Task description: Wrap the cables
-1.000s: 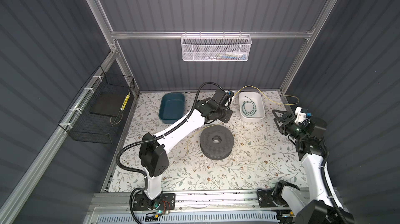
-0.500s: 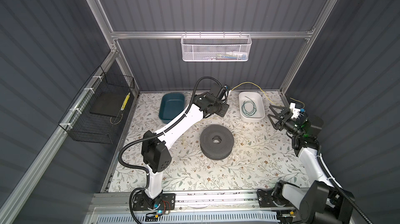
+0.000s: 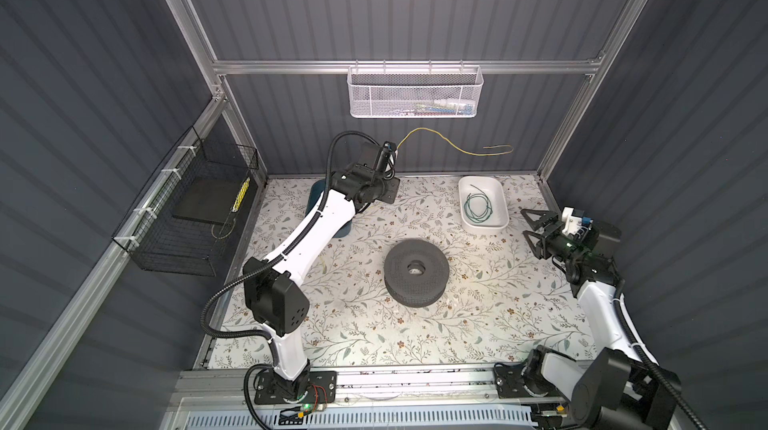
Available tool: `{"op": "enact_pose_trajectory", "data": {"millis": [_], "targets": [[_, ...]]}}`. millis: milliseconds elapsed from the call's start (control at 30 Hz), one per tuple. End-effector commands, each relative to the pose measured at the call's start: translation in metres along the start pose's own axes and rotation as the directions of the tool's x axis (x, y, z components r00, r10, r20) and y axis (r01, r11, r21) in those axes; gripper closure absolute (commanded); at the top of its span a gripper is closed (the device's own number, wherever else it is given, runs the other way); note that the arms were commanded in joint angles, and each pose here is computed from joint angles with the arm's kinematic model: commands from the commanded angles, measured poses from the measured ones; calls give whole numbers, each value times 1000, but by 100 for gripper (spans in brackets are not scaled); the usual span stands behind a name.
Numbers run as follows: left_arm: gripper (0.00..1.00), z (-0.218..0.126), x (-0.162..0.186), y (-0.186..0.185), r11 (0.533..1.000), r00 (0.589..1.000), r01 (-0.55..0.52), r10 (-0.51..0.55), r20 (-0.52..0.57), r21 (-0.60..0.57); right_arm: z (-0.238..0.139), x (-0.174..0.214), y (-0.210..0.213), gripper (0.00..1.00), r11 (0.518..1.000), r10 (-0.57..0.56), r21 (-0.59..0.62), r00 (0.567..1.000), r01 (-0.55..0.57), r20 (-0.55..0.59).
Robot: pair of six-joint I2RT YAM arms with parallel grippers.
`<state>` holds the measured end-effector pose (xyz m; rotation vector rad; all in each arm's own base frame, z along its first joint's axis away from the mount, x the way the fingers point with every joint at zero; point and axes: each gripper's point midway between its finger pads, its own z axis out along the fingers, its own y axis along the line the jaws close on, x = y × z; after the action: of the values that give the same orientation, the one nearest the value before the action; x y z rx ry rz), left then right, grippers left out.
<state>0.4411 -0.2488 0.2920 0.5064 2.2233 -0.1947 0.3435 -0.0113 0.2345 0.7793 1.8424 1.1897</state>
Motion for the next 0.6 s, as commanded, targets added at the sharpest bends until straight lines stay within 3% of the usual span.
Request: {"op": "enact_pose_trajectory", "data": {"millis": [0,100,233,467,567], "targets": [[100,-12,-8,8,999,999,24,-24,32,22,-2,-1,28,11,995,-96,-41,995,96,-1],[100,-8,-8,-1,997,999,33,-35,25,65,7,28,58,12,961,-273,-53,961,271,-41],[100,-7,-12,-23,981,998,61,-66,22,186,21,82,100,19,863,-495,-171,863,475,-100],[100,-20,-24,-80,919,995,78,-97,30,385,65,169,130,27,665,-734,-328,669,670,-121],[100,-28,-28,-98,895,994,76,-101,34,439,89,187,131,26,609,-780,-344,617,714,-101]]}}
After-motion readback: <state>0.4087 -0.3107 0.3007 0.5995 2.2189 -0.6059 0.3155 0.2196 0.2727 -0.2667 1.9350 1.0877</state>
